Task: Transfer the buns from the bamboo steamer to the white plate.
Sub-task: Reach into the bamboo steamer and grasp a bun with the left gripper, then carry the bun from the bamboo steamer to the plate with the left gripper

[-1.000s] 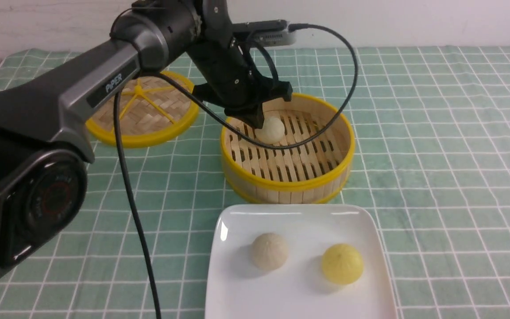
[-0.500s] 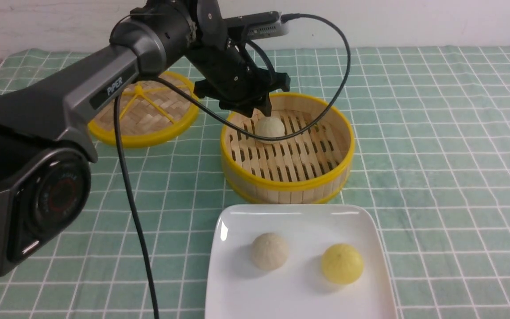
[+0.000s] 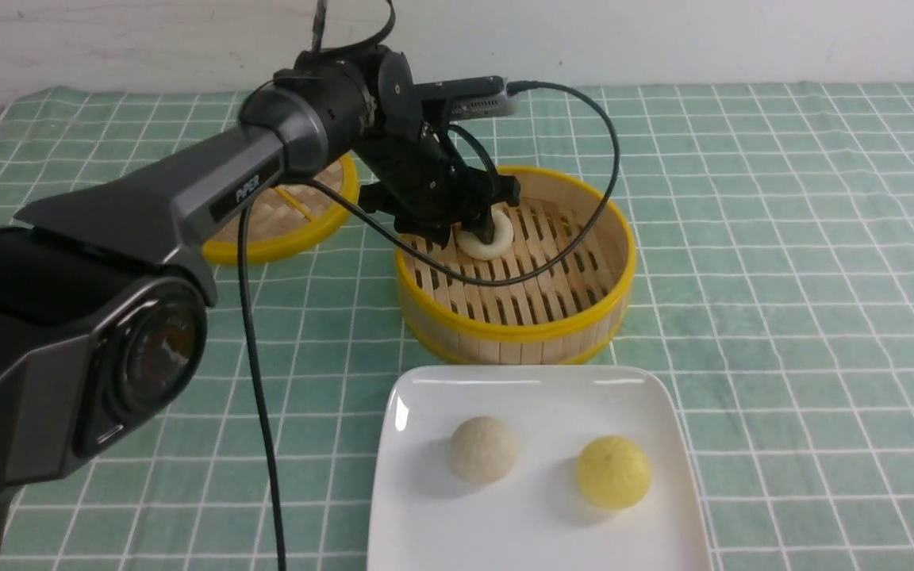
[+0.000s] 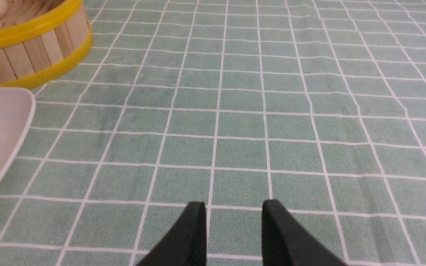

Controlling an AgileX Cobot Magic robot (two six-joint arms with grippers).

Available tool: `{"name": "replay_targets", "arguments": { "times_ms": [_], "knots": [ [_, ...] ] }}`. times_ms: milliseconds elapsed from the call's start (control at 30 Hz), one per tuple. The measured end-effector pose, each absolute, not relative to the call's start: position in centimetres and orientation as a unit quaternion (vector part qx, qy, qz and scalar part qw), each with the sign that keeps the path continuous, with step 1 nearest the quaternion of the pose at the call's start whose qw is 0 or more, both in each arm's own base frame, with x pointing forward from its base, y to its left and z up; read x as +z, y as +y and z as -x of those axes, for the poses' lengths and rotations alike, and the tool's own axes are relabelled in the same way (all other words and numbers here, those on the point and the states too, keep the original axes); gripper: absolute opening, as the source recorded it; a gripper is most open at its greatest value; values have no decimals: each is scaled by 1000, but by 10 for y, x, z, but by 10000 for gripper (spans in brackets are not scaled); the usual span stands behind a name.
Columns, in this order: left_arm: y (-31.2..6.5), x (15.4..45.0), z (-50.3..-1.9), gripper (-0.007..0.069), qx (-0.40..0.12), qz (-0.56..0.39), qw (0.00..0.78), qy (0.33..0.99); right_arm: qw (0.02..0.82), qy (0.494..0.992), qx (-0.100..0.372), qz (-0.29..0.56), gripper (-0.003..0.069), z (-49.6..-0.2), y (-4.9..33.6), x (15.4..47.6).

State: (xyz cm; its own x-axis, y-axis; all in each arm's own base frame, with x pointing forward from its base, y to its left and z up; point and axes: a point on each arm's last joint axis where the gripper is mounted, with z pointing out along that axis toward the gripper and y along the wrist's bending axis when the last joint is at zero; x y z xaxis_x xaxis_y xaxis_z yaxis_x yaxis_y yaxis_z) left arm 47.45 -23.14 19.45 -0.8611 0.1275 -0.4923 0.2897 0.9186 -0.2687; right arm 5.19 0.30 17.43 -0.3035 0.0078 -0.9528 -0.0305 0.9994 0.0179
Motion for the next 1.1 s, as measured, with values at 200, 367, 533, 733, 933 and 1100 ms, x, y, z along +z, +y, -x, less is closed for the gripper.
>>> {"name": "replay_targets", "arguments": {
  "times_ms": [200, 367, 533, 733, 933, 1100],
  "knots": [
    [-232, 192, -472, 238, -172, -107, 223, 954, 590, 807, 16, 7, 240, -52, 3, 174],
    [-232, 208, -466, 34, -183, -116, 215, 952, 590, 807, 16, 7, 240, -52, 3, 174],
    [-226, 256, -450, 29, -188, -151, 230, 943, 590, 807, 16, 7, 240, -52, 3, 174],
    [-205, 352, -397, 29, -186, -213, 241, 929, 590, 807, 16, 7, 240, -52, 3, 174],
    [-186, 402, -353, 30, -189, -232, 265, 917, 590, 807, 16, 7, 240, -52, 3, 174],
    [-170, 386, -318, 30, -183, -218, 215, 934, 590, 807, 16, 7, 240, -52, 3, 174]
  ]
}}
